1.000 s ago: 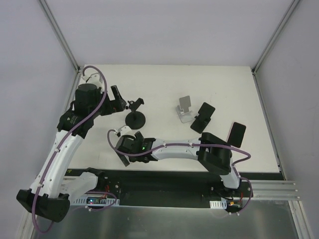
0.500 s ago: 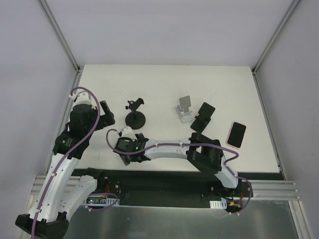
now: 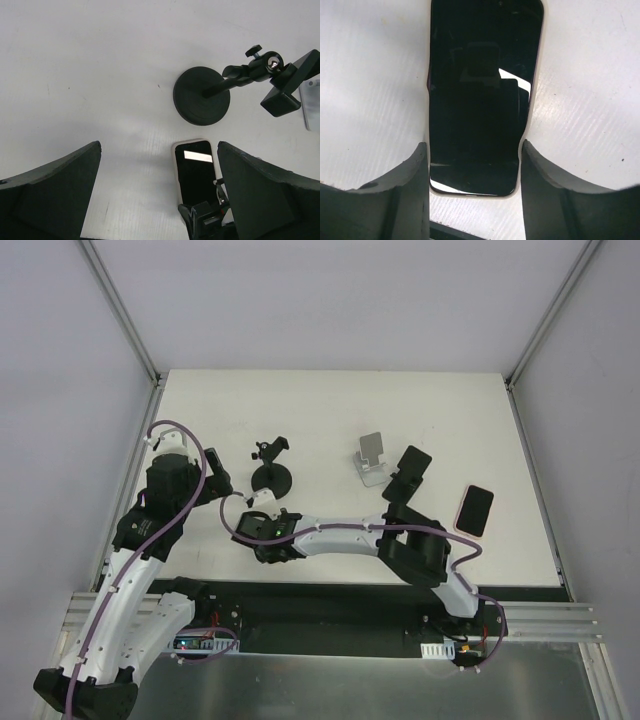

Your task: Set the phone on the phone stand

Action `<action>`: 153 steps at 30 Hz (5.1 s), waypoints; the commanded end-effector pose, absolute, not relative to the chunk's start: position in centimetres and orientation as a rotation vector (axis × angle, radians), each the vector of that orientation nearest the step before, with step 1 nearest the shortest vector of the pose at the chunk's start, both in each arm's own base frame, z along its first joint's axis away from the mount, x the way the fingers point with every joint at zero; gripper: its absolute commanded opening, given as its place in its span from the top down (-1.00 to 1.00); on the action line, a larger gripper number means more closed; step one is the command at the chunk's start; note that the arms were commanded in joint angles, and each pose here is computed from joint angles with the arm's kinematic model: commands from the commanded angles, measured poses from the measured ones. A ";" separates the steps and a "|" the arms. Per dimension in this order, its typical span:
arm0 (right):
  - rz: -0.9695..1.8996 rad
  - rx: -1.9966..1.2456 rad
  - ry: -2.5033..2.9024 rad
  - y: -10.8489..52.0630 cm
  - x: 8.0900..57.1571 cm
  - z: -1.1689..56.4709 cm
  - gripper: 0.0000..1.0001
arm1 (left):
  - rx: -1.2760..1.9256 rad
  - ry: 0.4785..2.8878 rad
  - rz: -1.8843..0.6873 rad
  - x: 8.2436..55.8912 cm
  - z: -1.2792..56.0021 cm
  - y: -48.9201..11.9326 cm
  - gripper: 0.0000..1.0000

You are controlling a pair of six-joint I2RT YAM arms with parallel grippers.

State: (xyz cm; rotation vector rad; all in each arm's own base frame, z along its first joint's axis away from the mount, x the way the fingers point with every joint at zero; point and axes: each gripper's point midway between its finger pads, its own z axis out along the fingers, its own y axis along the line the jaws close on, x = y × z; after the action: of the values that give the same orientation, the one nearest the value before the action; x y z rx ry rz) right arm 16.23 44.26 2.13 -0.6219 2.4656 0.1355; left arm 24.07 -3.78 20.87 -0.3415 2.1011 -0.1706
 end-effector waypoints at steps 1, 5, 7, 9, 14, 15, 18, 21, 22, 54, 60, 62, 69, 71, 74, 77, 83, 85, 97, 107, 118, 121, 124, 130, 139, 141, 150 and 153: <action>-0.057 -0.675 2.501 40.2 15.9 0.1 0.32 | -0.320 2.084 -0.187 24.4 21.0 -4.0 -0.98; 0.001 -0.687 2.397 39.8 15.8 1.9 0.84 | -0.289 2.126 -0.281 24.2 20.3 -5.6 -0.98; 0.040 -0.650 2.348 38.9 15.9 2.8 0.99 | -0.264 2.150 -0.368 23.8 20.1 -6.9 -0.98; 0.087 -0.618 2.305 38.8 16.3 3.7 0.99 | -0.261 2.170 -0.448 23.3 19.9 -8.1 -0.98; 0.098 -0.599 2.271 37.1 16.4 5.2 0.99 | -0.240 2.219 -0.626 21.8 19.0 -10.5 -0.98; 0.101 -0.593 2.265 36.9 16.6 5.5 0.99 | -0.247 2.224 -0.637 21.7 18.9 -10.6 -0.98; 0.094 -0.565 2.254 35.7 17.4 7.0 0.91 | -0.249 2.216 -0.640 21.5 19.0 -10.6 -0.98; 0.180 -0.625 2.302 35.4 18.1 7.7 0.32 | -0.246 2.206 -0.647 21.5 19.4 -10.6 -0.98; 0.201 -0.639 2.297 35.3 18.3 8.2 -0.04 | -0.242 2.199 -0.651 21.6 19.8 -10.7 -0.98; 0.174 -0.868 2.560 35.9 21.8 3.0 -0.93 | -0.229 2.199 -0.702 21.4 20.7 -11.4 -0.98; 0.105 -0.831 2.604 35.4 22.1 2.3 -0.93 | -0.225 2.204 -0.707 21.3 20.6 -11.5 -0.98; 0.079 -0.797 2.637 35.0 22.1 2.2 -0.93 | -0.223 2.206 -0.710 21.3 20.5 -11.5 -0.98; 0.095 -0.719 2.738 33.9 20.7 1.2 -0.83 | -0.221 2.211 -0.720 21.1 20.5 -11.6 -0.98; 0.101 -0.698 2.763 33.7 20.3 0.8 -0.53 | -0.222 2.213 -0.722 21.1 20.4 -11.7 -0.98; 0.075 -0.686 2.768 32.9 19.7 0.5 -0.23 | -0.228 2.223 -0.728 21.1 20.2 -11.8 -0.98; 0.028 -0.690 2.721 31.8 19.1 0.8 0.15 | -0.241 2.263 -0.749 20.8 19.4 -12.1 -0.97; 0.113 -0.684 2.627 31.6 17.3 2.1 0.39 | -0.280 2.365 -0.857 19.7 16.9 -13.5 -0.87; 0.151 -0.641 2.596 31.9 17.1 2.8 0.45 | -0.288 2.388 -0.901 19.3 16.1 -14.0 -0.84; 0.418 -0.553 2.310 34.1 16.8 5.2 0.85 | -0.376 2.455 -1.237 18.7 12.1 -18.5 -0.71; 0.515 -0.561 2.189 33.9 16.7 7.0 0.99 | -0.344 2.502 -1.245 19.0 10.3 -21.2 -0.66; 0.561 -0.546 2.147 33.3 16.4 8.2 0.99 | -0.402 2.491 -1.266 19.4 9.4 -22.2 -0.61; 0.589 -0.541 2.132 33.4 16.3 8.5 0.99 | -0.393 2.475 -1.294 19.5 9.6 -22.6 -0.60; 0.609 -0.538 2.117 33.5 16.3 8.7 0.99 | -0.388 2.479 -1.324 19.5 9.5 -23.1 -0.59; 0.589 -0.538 2.132 33.3 16.3 8.5 0.99 | -0.447 2.529 -1.346 19.2 8.8 -23.5 -0.53; 0.344 -0.610 2.349 32.3 16.1 7.8 -0.93 | -0.669 2.271 -1.048 19.2 10.0 -17.3 -0.78; 0.290 -0.629 2.388 32.4 16.1 8.5 -0.93 | -0.696 2.268 -0.941 18.7 9.7 -15.5 -0.82; 0.110 -0.678 2.607 33.1 15.2 7.0 -0.93 | -0.704 2.039 -0.806 18.6 15.1 -11.1 -0.86; 0.094 -0.676 2.629 33.0 15.5 6.2 -0.93 | -0.693 1.988 -0.784 18.3 16.7 -10.1 -0.86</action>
State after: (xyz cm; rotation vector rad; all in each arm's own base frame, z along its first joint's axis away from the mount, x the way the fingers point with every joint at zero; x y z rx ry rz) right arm 16.08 34.71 6.66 -0.6781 2.5312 0.1768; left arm 18.38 -12.57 15.09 -0.6898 2.0483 -0.9108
